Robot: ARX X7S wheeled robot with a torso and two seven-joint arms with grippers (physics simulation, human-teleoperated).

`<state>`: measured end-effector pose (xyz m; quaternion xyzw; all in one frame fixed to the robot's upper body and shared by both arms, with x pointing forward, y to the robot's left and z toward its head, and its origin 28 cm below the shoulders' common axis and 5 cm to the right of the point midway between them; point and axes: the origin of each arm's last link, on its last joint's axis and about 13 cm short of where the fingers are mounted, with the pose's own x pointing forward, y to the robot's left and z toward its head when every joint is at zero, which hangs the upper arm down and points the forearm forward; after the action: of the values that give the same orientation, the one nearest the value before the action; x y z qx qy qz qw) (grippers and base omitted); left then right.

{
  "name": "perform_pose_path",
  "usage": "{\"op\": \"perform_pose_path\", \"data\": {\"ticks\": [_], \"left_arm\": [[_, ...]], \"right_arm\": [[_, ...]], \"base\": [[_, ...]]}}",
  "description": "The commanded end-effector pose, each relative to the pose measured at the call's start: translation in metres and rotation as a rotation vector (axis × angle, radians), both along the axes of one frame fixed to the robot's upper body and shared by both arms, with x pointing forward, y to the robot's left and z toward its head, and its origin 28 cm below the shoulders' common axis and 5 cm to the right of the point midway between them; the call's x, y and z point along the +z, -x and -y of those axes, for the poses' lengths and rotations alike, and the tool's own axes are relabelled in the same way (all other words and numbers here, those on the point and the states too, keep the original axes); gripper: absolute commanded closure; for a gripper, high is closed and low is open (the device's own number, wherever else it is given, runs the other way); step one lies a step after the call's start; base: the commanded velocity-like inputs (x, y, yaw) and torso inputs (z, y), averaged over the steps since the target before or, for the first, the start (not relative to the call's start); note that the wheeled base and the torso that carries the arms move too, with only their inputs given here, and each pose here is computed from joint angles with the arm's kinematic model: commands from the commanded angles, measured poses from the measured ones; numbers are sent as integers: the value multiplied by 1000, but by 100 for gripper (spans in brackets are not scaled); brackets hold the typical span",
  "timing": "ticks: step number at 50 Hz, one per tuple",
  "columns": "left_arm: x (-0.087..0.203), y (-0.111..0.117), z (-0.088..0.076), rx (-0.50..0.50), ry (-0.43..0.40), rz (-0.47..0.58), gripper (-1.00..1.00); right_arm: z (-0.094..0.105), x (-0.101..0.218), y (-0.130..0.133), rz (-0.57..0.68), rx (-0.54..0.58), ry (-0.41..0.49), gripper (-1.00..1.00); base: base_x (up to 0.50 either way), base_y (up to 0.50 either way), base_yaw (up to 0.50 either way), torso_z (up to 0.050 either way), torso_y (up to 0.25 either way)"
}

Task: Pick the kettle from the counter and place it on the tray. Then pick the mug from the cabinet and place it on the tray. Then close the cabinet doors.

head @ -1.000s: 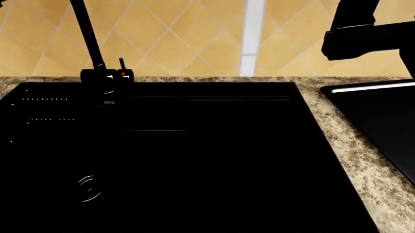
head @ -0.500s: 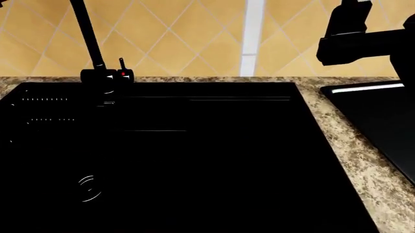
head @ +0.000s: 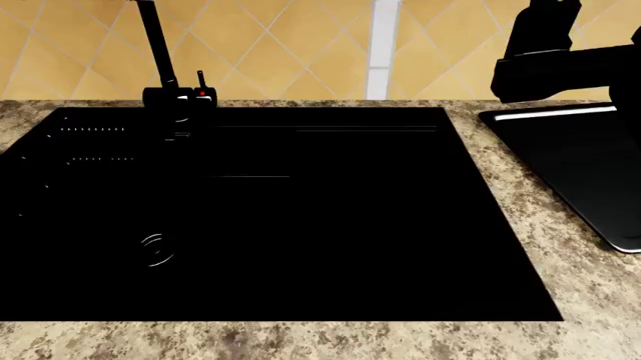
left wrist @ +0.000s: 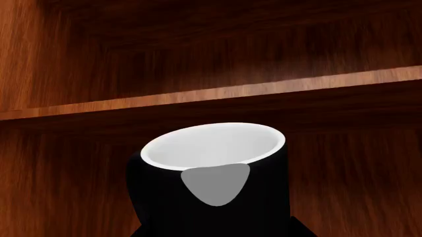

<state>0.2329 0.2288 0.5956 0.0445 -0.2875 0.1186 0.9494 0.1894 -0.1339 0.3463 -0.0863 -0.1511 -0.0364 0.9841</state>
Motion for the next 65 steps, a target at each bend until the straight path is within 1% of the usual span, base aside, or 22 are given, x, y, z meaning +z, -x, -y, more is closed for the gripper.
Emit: {"op": "perform_pose_path", "data": {"ticks": [1, 7, 13, 15, 18, 20, 32, 38, 44, 50, 54, 57, 60, 65], "left_arm": [[-1, 18, -1, -47, -2, 27, 100], [-26, 23, 0, -122, -18, 0, 100], [-66, 31, 3, -259, -14, -39, 100], [-83, 32, 1, -267, -6, -54, 100], [-109, 40, 6, -360, -53, -86, 100], [-124, 43, 8, -390, -69, -104, 100], [-186, 59, 29, -539, -160, -202, 100], [-220, 55, 39, -586, -214, -279, 100], [-242, 40, 42, -573, -234, -354, 100], [-255, 24, 38, -524, -231, -411, 100], [-257, 13, 32, -477, -208, -431, 100], [-257, 3, 25, -421, -193, -439, 100], [-253, -8, 18, -365, -180, -435, 100], [-246, -24, 11, -300, -163, -439, 100]], "right_arm": [[0, -1, 2, 0, 0, -2, -100], [2, -6, 2, 1, 3, -16, -100], [4, -11, 5, 3, 10, -29, -100], [5, -11, 6, 6, 9, -33, -100], [5, -11, 7, 7, 7, -34, -100], [5, -12, 6, 6, 5, -35, -100], [1, -7, 8, 11, 5, -31, -100], [1, -6, 7, 10, 7, -28, -100], [3, -7, 6, 10, 2, -33, -100], [5, -7, 6, 11, -2, -38, -100], [5, -6, 6, 12, -4, -37, -100], [5, -6, 6, 12, -6, -36, -100], [5, -7, 5, 10, -7, -36, -100], [4, -7, 4, 9, -6, -36, -100]], "base": [[-500, 0, 0, 0, 0], [-163, 0, 0, 0, 0], [0, 0, 0, 0, 0], [0, 0, 0, 0, 0], [0, 0, 0, 0, 0], [0, 0, 0, 0, 0], [0, 0, 0, 0, 0], [0, 0, 0, 0, 0], [0, 0, 0, 0, 0], [0, 0, 0, 0, 0], [0, 0, 0, 0, 0], [0, 0, 0, 0, 0], [0, 0, 0, 0, 0], [0, 0, 0, 0, 0]]}}
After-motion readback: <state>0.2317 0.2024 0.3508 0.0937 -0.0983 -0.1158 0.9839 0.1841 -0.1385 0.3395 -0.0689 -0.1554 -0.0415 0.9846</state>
